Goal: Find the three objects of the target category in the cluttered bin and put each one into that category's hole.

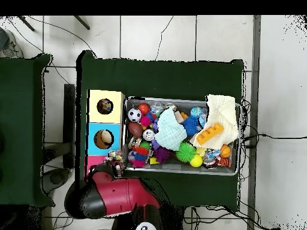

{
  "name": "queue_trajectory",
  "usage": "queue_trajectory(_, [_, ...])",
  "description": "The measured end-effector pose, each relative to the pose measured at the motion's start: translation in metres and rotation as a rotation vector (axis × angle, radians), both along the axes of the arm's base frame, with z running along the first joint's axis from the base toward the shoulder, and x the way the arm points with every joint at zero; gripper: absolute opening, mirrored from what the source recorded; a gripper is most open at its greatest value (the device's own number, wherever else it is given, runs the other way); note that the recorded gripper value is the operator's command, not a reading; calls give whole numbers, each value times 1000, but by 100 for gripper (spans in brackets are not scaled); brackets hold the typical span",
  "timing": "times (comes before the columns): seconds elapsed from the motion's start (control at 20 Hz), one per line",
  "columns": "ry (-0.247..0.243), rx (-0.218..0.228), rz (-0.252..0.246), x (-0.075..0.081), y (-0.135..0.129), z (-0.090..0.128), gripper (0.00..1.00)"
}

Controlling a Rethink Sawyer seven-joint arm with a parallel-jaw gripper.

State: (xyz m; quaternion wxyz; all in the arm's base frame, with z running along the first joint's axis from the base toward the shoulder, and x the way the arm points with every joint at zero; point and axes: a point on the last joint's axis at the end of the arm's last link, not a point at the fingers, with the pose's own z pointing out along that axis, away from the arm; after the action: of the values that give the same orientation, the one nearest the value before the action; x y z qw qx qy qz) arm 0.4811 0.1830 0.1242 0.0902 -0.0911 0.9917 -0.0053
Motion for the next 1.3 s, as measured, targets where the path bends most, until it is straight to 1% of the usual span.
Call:
queue_trajectory(0.05, [13, -8, -2, 0, 6, -9, 0])
queue_trajectory(0.2, [20, -17, -3, 0, 9, -16, 0])
queue_trajectory(0.25, [24, -25, -7, 2, 11, -21, 0])
queue_trajectory(0.4, [22, -34, -13, 5, 13, -24, 0])
queue_trajectory(0.45, [20, -45, -18, 7, 15, -24, 0])
queue_trajectory(0.6, [22, -55, -23, 7, 17, -24, 0])
queue_trajectory(0.75, [28, -70, -38, 8, 20, -23, 0])
queue_trajectory(1.0, [31, -75, -51, 11, 21, -21, 0])
queue_trajectory(1.25, [42, -79, -70, 24, 26, -17, 0])
queue_trajectory(1.3, [44, -80, -79, 31, 28, -17, 0])
